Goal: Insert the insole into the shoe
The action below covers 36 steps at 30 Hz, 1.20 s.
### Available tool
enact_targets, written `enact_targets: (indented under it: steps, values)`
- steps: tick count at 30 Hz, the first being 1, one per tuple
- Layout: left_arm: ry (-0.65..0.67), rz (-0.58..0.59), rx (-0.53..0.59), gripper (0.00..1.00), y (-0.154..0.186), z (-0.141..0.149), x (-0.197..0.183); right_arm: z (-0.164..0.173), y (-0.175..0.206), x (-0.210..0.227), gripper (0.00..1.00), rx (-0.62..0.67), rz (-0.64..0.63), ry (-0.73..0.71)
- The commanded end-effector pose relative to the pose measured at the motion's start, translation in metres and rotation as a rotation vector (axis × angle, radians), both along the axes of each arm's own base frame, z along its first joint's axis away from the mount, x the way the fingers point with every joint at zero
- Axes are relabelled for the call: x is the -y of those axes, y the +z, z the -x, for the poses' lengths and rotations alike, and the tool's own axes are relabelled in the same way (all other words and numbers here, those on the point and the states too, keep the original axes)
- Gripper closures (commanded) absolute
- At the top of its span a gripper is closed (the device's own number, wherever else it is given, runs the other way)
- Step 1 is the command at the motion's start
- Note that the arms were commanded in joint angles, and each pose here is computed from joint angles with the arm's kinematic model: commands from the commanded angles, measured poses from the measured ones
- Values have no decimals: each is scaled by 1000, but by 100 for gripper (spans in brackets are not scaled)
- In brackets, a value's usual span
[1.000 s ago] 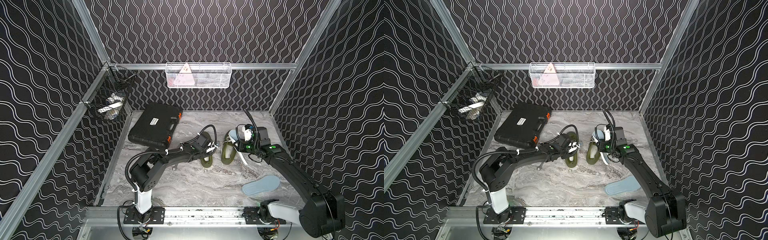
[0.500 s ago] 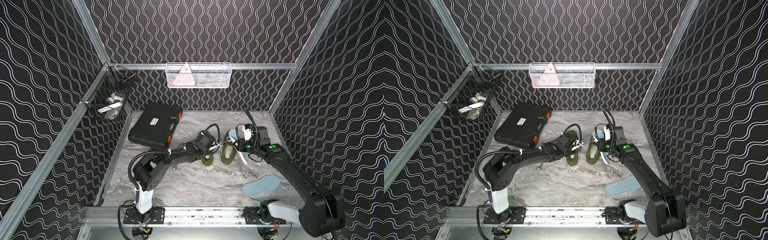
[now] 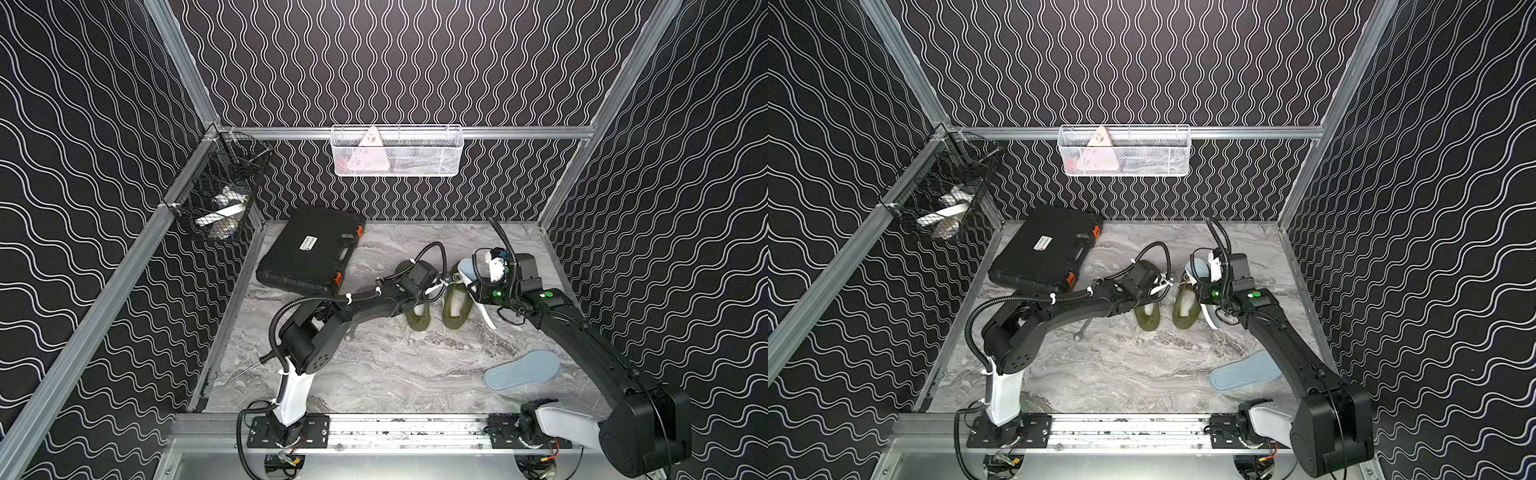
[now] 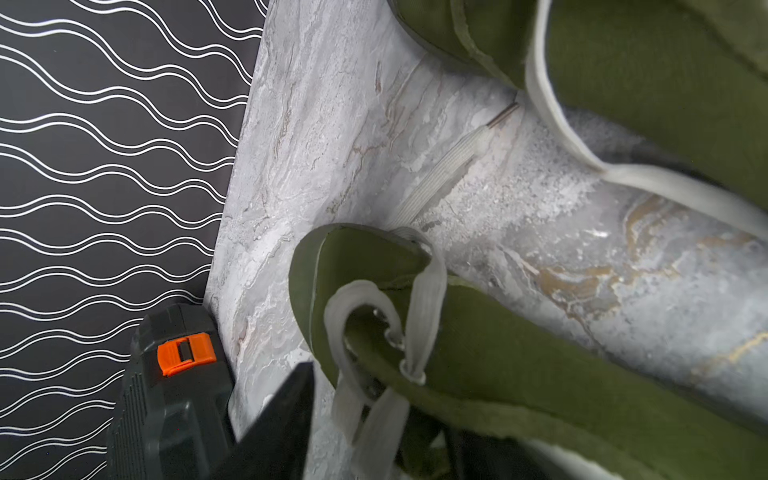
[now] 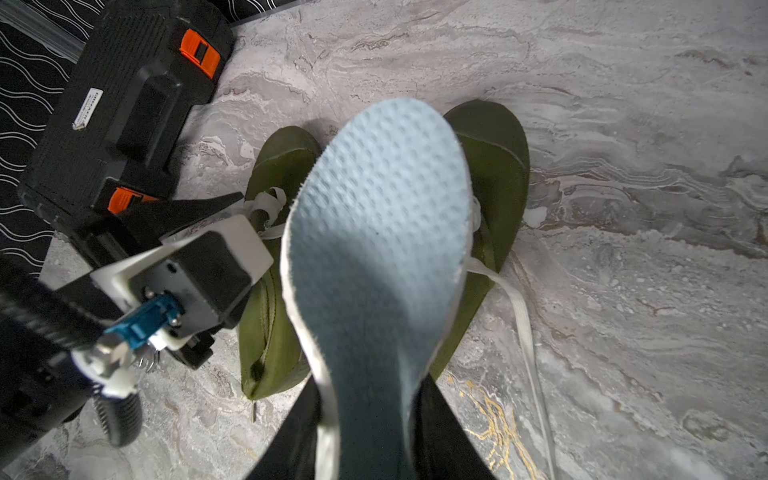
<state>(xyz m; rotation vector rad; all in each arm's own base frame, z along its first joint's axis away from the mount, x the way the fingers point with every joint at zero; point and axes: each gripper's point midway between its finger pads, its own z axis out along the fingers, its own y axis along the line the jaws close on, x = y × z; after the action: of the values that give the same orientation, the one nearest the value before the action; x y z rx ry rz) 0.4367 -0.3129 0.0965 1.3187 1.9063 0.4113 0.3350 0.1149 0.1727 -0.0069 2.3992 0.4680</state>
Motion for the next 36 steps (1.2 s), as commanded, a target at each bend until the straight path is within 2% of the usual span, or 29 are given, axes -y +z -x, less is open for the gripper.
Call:
enact_targets:
  steps: [1, 4, 6, 10, 15, 18, 22, 29, 36]
  values:
    - [-7, -37, -37, 75, 2, -1, -3, 0, 3, 1, 63, 7, 14, 4]
    - [-25, -38, -154, 93, 0, 8, -5, 0, 6, 3, 64, 9, 21, 3]
    - [-18, -31, -242, 99, 1, 12, -8, 1, 7, 3, 63, 8, 26, 3]
    - [8, -16, -421, 100, 7, 21, -13, 3, 6, 6, 64, -7, 44, -1]
    - [30, 80, -563, 100, 15, 31, -12, 9, 3, 7, 64, -55, 64, 10]
    - [56, 168, -664, 100, 14, 39, -11, 15, 0, 6, 65, -92, 71, 22]
    - [93, 368, -826, 100, 15, 46, -6, 26, -2, 0, 66, -134, 89, 63]
    - [233, 707, -1002, 100, 12, 38, -10, 42, 0, -9, 66, -195, 181, 179]
    - [316, 862, -1111, 100, 11, 39, -14, 63, -5, -46, 66, -249, 320, 343]
